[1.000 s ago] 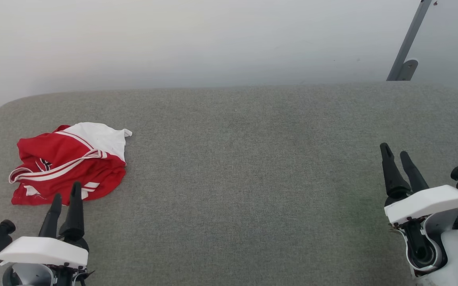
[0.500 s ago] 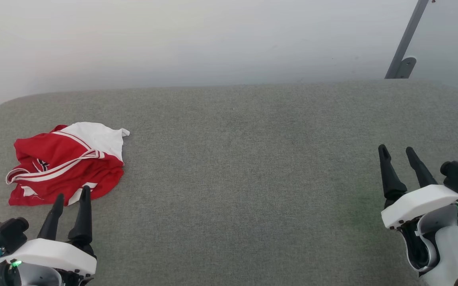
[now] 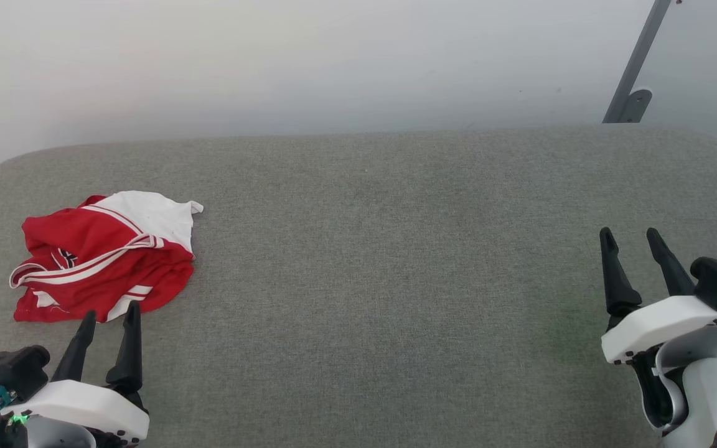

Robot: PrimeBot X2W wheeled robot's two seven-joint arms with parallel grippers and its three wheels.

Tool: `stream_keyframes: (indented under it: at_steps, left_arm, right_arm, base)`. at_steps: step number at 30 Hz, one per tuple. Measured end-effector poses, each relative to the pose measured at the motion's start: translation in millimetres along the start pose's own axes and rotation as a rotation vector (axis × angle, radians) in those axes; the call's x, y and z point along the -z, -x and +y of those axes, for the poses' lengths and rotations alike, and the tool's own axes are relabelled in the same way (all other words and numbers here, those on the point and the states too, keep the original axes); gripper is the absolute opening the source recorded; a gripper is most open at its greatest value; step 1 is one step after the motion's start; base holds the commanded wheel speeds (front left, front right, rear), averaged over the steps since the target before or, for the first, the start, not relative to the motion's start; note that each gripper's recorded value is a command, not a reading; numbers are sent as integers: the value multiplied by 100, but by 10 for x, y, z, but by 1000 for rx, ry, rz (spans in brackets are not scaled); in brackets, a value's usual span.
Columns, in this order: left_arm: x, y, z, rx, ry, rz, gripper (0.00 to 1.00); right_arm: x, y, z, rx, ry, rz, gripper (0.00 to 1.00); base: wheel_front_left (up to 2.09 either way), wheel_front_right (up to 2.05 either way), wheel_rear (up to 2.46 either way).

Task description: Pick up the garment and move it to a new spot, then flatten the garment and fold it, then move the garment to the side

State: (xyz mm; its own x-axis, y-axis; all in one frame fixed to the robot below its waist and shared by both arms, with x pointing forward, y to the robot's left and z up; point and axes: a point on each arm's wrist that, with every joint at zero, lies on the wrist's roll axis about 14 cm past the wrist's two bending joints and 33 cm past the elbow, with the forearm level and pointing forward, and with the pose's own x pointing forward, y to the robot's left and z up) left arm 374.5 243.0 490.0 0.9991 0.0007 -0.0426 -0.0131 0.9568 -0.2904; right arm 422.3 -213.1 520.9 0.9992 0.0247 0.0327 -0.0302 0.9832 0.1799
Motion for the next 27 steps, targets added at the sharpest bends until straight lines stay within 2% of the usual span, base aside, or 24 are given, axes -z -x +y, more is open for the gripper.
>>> stream_keyframes:
  at_steps: [18,27]
  left_arm:
    - [-26,-29,19,27,-109,-7,100]
    - [-1,13,43,34,-160,-4,100]
  right_arm:
    - [-93,129,-105,37,43,-62,100]
    - [-109,83,-46,13,104,-71,100]
  base:
    - [0,0,0]
    - [0,0,0]
